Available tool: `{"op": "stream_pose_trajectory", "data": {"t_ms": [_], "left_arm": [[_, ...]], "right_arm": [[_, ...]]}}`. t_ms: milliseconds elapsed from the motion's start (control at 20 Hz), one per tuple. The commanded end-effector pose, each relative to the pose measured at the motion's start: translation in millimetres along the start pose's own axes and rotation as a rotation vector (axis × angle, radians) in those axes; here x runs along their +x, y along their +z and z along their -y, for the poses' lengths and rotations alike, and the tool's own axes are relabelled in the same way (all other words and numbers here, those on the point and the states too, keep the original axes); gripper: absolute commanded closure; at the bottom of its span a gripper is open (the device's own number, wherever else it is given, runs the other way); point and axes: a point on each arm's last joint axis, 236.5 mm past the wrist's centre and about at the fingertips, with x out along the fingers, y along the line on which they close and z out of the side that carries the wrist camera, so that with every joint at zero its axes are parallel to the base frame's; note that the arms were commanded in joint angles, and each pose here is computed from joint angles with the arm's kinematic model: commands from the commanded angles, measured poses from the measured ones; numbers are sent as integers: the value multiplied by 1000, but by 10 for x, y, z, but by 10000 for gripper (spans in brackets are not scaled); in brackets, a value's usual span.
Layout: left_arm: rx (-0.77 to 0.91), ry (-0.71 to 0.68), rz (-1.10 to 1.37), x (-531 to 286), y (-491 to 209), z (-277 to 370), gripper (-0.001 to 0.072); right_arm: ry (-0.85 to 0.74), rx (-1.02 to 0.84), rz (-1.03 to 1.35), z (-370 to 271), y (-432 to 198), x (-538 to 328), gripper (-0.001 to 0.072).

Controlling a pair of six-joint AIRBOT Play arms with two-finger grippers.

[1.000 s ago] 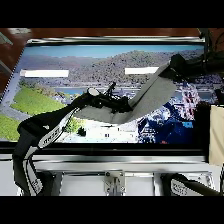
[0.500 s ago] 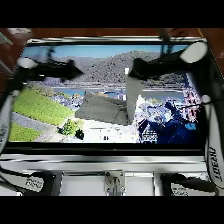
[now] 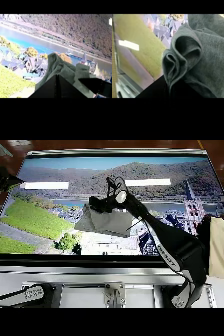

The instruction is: Fold the shirts.

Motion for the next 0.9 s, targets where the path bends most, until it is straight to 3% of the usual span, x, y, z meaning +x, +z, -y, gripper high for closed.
{"op": "stream_pose_trajectory", "data": {"t_ms": [0,50,150,200,400,550,600,650,750,850], "left_arm": [[30,-5,-60,11,-177,59,670],[46,-17,-78,75,-234,121,670],[65,-41,-112,236,-361,259,670],[73,-50,-124,309,-414,320,670],[84,-69,-142,497,-534,435,670],[72,-55,-127,474,-491,357,670],[68,-51,-124,462,-478,331,670],[65,-48,-120,452,-466,309,670],[63,-47,-119,449,-461,303,669],[67,-47,-118,449,-460,302,670]], "right_arm": [[75,193,62,29,48,326,641],[77,201,57,32,27,345,562],[81,206,58,24,30,347,284],[86,201,60,5,42,337,246],[53,7,-114,16,-214,38,246],[-286,-158,-372,843,-493,-667,243],[-444,-190,-440,1214,-498,-1005,171],[-604,-200,-492,1580,-453,-1385,25],[-770,-129,-522,2051,-325,-1894,21],[-656,16,-454,2081,-246,-1826,21]]}}
